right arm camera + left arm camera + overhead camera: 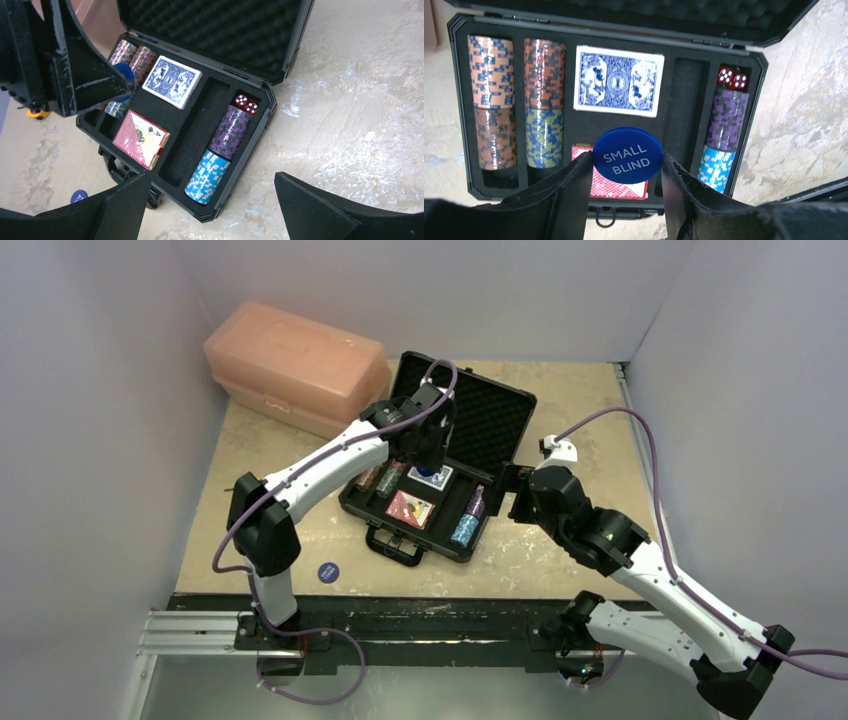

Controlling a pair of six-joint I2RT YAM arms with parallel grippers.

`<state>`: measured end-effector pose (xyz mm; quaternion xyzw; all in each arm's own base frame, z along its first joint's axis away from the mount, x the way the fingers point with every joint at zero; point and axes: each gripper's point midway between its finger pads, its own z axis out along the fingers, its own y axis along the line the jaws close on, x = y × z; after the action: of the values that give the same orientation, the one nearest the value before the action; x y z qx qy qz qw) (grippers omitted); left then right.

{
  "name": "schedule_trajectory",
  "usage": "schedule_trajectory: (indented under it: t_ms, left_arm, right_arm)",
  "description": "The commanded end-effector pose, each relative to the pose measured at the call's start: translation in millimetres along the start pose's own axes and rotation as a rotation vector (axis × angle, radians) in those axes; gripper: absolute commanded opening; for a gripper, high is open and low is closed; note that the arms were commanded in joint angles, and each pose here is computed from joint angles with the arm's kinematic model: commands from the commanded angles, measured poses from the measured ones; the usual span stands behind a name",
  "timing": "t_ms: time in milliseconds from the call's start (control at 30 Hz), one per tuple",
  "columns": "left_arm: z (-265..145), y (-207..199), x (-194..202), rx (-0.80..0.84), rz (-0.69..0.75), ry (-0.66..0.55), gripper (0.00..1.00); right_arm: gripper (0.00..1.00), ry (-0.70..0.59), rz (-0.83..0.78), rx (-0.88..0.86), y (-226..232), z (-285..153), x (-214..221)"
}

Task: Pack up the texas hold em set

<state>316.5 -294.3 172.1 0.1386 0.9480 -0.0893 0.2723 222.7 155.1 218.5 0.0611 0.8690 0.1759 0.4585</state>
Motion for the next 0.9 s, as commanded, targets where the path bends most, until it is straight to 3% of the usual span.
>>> schedule_trajectory:
  t_ms: [0, 867]
  left_arm:
    - [0.4, -3.7, -23.7, 0.025, 0.017, -0.028, 0.32]
    - [76.9, 7.3, -20.9, -0.102, -0.091, 0.094, 0.31]
  right_arm:
    - [0.99, -0.012, 0.019, 0.023, -5.7, 0.4, 0.2]
    - [0.99, -0.01, -0.017, 0.021, -9.9, -2.5, 2.3]
